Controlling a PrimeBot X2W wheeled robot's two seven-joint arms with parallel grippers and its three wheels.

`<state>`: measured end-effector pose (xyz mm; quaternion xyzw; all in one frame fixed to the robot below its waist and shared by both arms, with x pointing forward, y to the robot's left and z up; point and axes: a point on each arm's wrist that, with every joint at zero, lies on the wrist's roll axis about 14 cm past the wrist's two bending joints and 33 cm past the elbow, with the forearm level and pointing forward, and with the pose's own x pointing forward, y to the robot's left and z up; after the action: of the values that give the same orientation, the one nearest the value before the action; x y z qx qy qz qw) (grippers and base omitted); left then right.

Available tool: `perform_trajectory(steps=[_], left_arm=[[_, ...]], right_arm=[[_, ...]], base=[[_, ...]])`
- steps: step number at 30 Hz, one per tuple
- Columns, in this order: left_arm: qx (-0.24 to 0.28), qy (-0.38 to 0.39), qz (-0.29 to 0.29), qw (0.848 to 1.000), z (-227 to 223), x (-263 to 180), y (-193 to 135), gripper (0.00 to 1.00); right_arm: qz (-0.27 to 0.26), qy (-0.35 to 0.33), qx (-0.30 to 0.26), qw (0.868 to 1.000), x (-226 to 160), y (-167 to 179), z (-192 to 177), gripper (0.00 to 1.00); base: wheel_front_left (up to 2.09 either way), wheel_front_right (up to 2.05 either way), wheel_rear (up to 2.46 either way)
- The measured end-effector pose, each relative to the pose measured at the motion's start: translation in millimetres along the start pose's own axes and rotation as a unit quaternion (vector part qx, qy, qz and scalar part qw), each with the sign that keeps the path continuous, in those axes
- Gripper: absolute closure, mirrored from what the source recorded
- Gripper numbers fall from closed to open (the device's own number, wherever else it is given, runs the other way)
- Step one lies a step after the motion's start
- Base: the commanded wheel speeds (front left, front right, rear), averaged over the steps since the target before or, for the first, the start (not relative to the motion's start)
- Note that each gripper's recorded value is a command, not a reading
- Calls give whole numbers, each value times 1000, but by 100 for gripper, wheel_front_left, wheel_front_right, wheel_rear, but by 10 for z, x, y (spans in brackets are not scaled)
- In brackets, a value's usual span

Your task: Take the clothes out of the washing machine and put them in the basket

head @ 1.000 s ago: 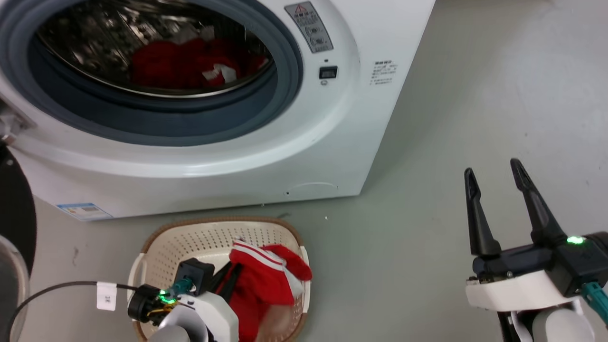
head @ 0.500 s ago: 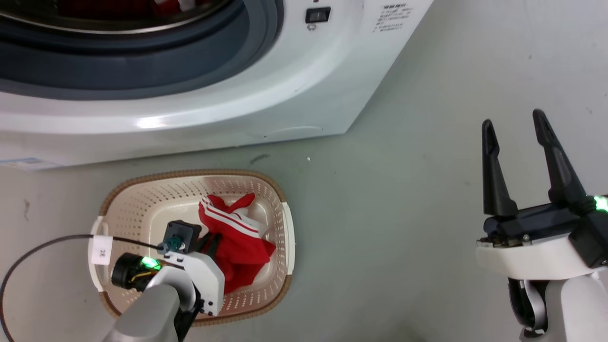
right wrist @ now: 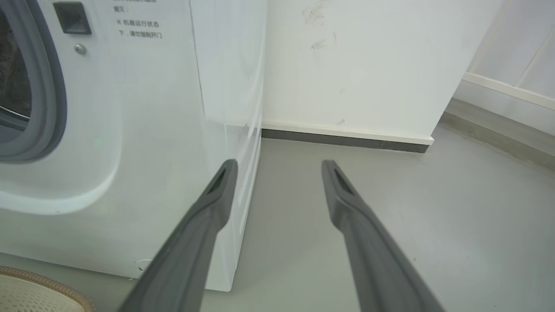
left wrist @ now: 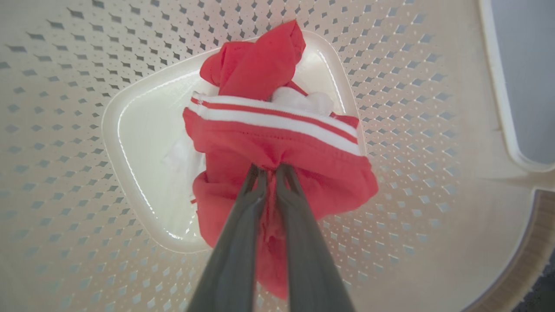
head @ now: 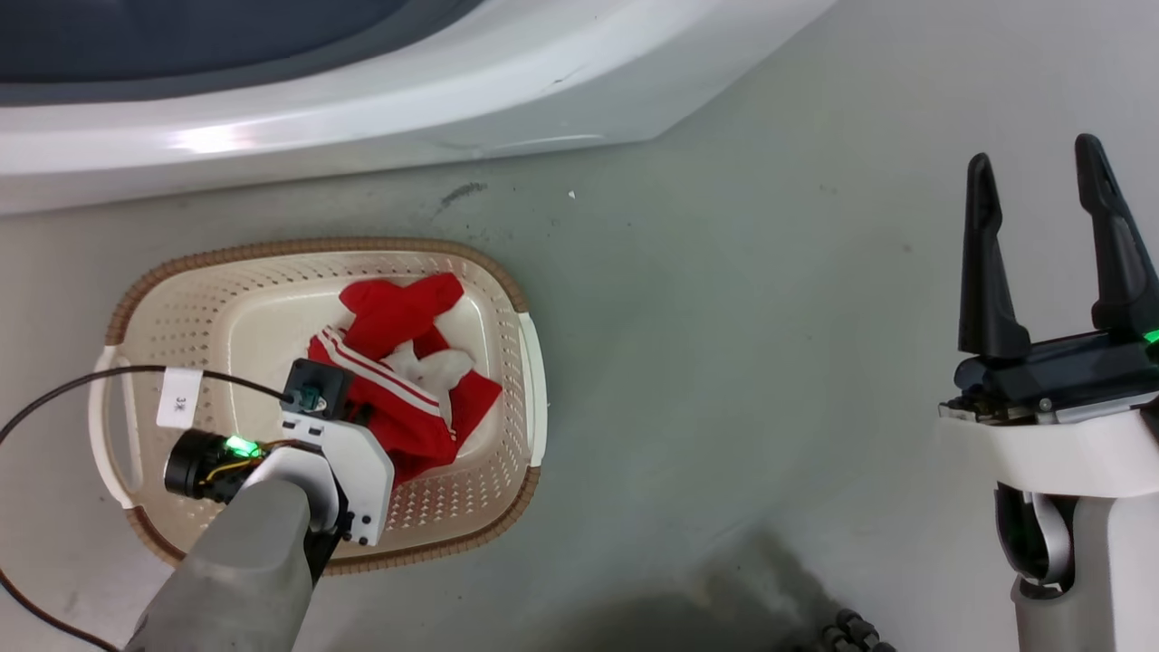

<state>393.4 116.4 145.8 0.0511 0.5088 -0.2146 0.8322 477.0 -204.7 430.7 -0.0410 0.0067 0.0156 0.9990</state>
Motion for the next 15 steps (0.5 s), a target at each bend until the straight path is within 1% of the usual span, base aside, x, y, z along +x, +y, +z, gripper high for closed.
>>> perform_trajectory(steps=[6,7,8,9,15], left_arm=[[0,20,4,1000,-110,165,44,100],[-1,23,4,1000,-130,179,45,84],[-2,25,4,1000,-146,189,44,51],[-4,26,4,1000,-157,194,41,0],[-3,11,8,1000,-81,145,29,0]], right_arm=[[-2,16,-3,1000,70,-18,-192,0],[-2,19,-2,1000,73,-18,-218,0],[-2,21,-2,1000,76,-18,-236,0],[-2,21,-1,1000,81,-16,-246,0],[1,12,1,1000,98,1,-168,0]], base=[[0,0,0],[0,0,0],[0,0,0],[0,0,0],[0,0,0]])
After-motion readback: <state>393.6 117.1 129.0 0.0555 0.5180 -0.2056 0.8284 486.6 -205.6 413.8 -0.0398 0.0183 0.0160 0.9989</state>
